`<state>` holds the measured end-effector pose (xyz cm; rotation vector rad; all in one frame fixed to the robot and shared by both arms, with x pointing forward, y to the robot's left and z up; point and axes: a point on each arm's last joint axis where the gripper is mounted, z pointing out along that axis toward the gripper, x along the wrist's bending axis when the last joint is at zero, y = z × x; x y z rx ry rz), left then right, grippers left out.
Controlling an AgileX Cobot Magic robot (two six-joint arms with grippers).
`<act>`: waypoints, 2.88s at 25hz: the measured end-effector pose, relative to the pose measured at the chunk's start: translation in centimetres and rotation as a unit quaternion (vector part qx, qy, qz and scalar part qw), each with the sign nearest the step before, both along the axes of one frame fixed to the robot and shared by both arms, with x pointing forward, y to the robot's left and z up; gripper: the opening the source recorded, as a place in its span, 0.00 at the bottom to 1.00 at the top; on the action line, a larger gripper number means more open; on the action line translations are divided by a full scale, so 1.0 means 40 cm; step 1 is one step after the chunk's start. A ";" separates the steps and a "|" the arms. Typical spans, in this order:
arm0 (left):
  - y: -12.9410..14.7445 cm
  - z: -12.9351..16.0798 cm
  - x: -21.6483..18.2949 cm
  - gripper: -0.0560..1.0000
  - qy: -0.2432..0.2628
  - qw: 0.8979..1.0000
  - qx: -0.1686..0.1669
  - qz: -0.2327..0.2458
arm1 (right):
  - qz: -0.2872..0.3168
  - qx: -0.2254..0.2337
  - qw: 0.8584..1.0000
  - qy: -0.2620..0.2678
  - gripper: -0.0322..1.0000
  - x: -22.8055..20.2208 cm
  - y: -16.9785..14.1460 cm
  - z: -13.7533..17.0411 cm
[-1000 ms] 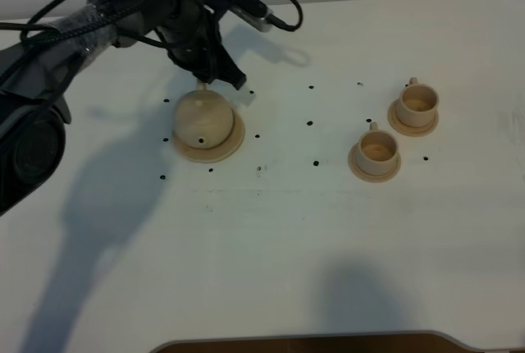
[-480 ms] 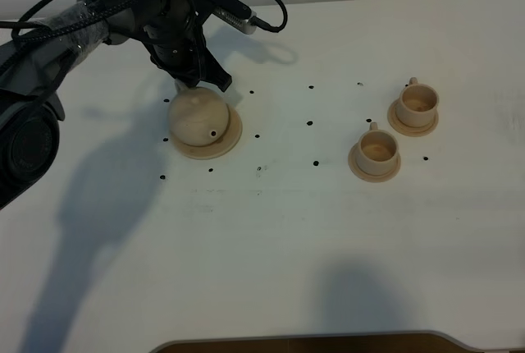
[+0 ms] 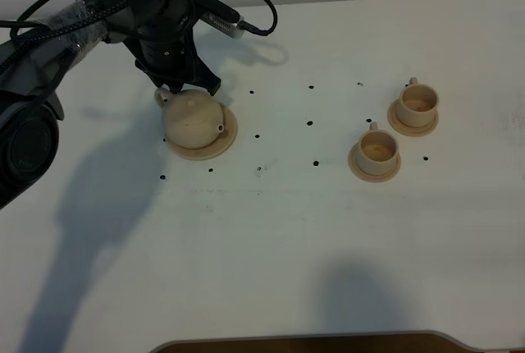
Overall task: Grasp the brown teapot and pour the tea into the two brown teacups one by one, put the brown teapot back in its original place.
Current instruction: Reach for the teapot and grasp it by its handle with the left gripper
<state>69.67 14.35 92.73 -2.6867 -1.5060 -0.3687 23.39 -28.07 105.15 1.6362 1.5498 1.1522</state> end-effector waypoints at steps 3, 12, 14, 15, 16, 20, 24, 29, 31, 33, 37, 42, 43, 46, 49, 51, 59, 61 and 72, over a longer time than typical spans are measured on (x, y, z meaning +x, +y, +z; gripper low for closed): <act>0.005 0.000 -0.005 0.32 0.011 1.000 0.007 0.008 | 0.001 -0.003 1.000 0.000 0.50 0.000 0.000 0.000; 0.016 -0.001 -0.025 0.32 0.050 0.998 0.027 0.041 | 0.007 -0.016 1.000 0.000 0.50 0.000 0.000 -0.001; 0.019 -0.001 -0.030 0.32 0.060 0.997 0.032 0.045 | 0.007 -0.016 1.000 0.000 0.50 0.000 0.000 -0.001; 0.019 -0.001 -0.031 0.32 0.062 0.996 0.032 0.046 | 0.007 -0.016 1.000 0.000 0.50 0.000 0.000 -0.001; 0.020 -0.001 -0.030 0.32 0.062 0.996 0.032 0.047 | 0.007 -0.016 1.000 0.000 0.50 0.000 0.000 -0.001; 0.020 -0.001 -0.030 0.32 0.063 0.996 0.031 0.047 | 0.008 -0.017 1.000 -0.001 0.50 0.000 0.000 -0.001; 0.020 -0.001 -0.030 0.32 0.062 0.996 0.031 0.047 | 0.008 -0.017 1.000 -0.001 0.50 0.000 0.000 -0.001; 0.026 0.001 -0.028 0.32 0.056 0.996 0.045 0.044 | 0.012 -0.014 1.000 -0.001 0.50 -0.001 0.002 0.000; 0.030 0.002 -0.026 0.32 0.053 0.996 0.053 0.042 | 0.013 -0.012 1.000 -0.001 0.50 -0.001 0.003 0.000; 0.040 0.002 -0.022 0.32 0.052 0.996 0.054 0.046 | 0.013 -0.011 1.000 -0.001 0.50 -0.001 0.003 0.000; 0.067 0.009 -0.015 0.32 0.051 0.996 0.052 0.056 | 0.014 -0.011 1.000 -0.001 0.50 -0.001 0.003 0.000; 0.099 0.089 -0.018 0.32 0.046 0.999 0.001 0.024 | 0.014 -0.010 1.000 -0.002 0.50 -0.001 0.004 0.000; 0.104 0.120 -0.022 0.32 0.039 0.999 -0.011 0.013 | 0.014 -0.010 1.000 -0.002 0.50 -0.001 0.004 0.000; 0.112 0.181 -0.034 0.32 0.032 0.997 -0.057 -0.029 | 0.014 -0.010 1.000 -0.002 0.50 -0.001 0.004 0.000; 0.109 0.219 -0.044 0.32 0.024 0.994 -0.085 -0.058 | 0.014 -0.010 1.000 -0.002 0.50 -0.001 0.004 0.000; 0.105 0.227 -0.048 0.32 0.023 0.993 -0.092 -0.067 | 0.014 -0.010 1.000 -0.002 0.50 -0.001 0.004 0.000; 0.108 0.189 -0.130 0.31 0.086 0.983 -0.078 -0.146 | 0.015 -0.010 1.000 -0.002 0.50 -0.001 0.004 0.000; 0.116 0.187 -0.156 0.30 0.099 0.979 -0.073 -0.165 | 0.015 -0.010 1.000 -0.002 0.50 -0.001 0.004 0.000; 0.141 0.182 -0.206 0.29 0.128 0.949 -0.033 -0.286 | 0.015 -0.009 1.000 -0.002 0.50 -0.001 0.004 0.000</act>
